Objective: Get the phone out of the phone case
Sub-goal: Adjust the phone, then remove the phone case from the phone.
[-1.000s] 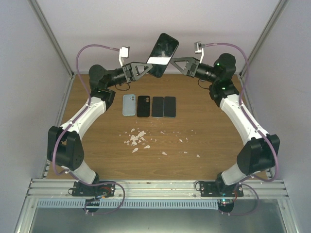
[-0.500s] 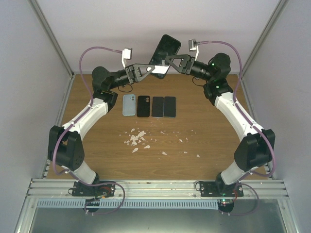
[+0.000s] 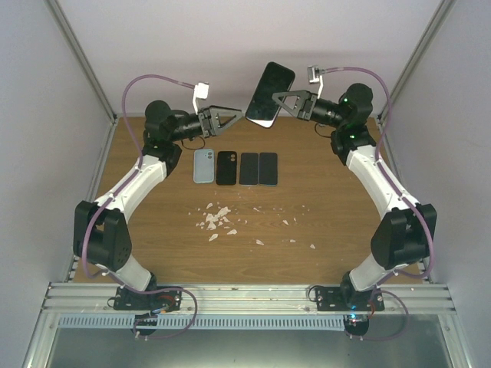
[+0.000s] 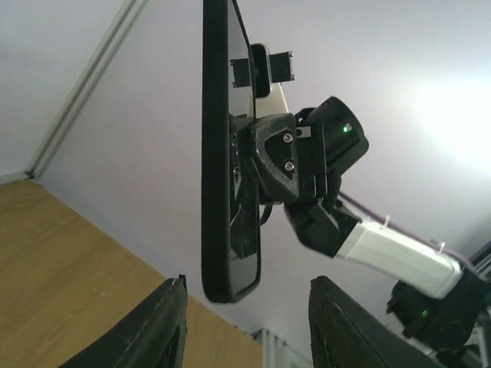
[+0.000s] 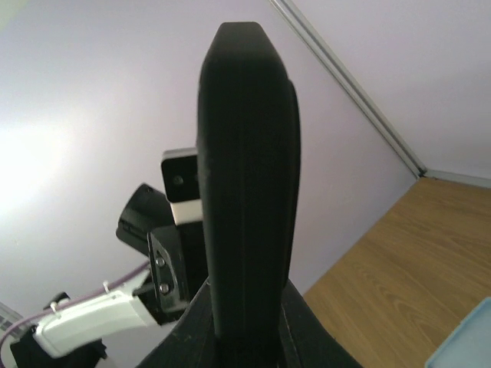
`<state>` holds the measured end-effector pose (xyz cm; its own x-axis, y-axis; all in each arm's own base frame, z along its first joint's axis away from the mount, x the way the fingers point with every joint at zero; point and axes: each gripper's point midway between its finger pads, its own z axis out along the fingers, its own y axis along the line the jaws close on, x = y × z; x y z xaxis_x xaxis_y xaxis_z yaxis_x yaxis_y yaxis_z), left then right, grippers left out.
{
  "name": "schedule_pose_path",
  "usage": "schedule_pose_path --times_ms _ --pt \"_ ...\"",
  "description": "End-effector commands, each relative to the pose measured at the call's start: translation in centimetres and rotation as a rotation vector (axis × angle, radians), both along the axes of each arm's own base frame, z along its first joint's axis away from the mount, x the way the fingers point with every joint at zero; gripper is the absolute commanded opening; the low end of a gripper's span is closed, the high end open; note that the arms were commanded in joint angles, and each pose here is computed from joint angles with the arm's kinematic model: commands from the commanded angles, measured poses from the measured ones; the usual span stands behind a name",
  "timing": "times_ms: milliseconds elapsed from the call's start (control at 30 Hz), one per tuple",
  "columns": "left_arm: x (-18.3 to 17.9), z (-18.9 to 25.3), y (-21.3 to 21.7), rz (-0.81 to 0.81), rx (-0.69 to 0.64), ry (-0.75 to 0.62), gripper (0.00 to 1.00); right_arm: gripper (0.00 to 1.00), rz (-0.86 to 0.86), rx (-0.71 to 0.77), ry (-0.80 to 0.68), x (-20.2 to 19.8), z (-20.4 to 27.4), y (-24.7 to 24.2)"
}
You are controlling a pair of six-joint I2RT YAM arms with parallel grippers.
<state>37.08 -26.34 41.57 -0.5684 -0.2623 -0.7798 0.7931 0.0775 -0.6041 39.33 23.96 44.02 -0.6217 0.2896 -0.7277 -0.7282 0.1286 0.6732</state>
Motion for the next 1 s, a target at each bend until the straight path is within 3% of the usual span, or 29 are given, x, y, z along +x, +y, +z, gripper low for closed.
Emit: schedule_pose_path --times_ms 0,300,500,967 --pt "-2.2 0.5 1.0 -0.033 0.089 -0.183 0.45 0.01 0.061 -0.04 -0.15 -2.4 0.9 -1.1" --pt "-3.9 -2.1 0.5 -0.07 0.204 -0.234 0.43 0.01 0.221 -0.062 -0.237 -5.7 -1.0 -1.1" --pt "-5.3 -3.0 -1.3 -0.113 0.24 -0.254 0.43 0.0 0.233 -0.069 -0.254 -6.6 -1.2 -1.2" --pt "-4.8 -3.9 -3.5 -0.106 0.277 -0.248 0.32 0.0 0.23 -0.073 -0.243 -7.3 -1.5 -1.1"
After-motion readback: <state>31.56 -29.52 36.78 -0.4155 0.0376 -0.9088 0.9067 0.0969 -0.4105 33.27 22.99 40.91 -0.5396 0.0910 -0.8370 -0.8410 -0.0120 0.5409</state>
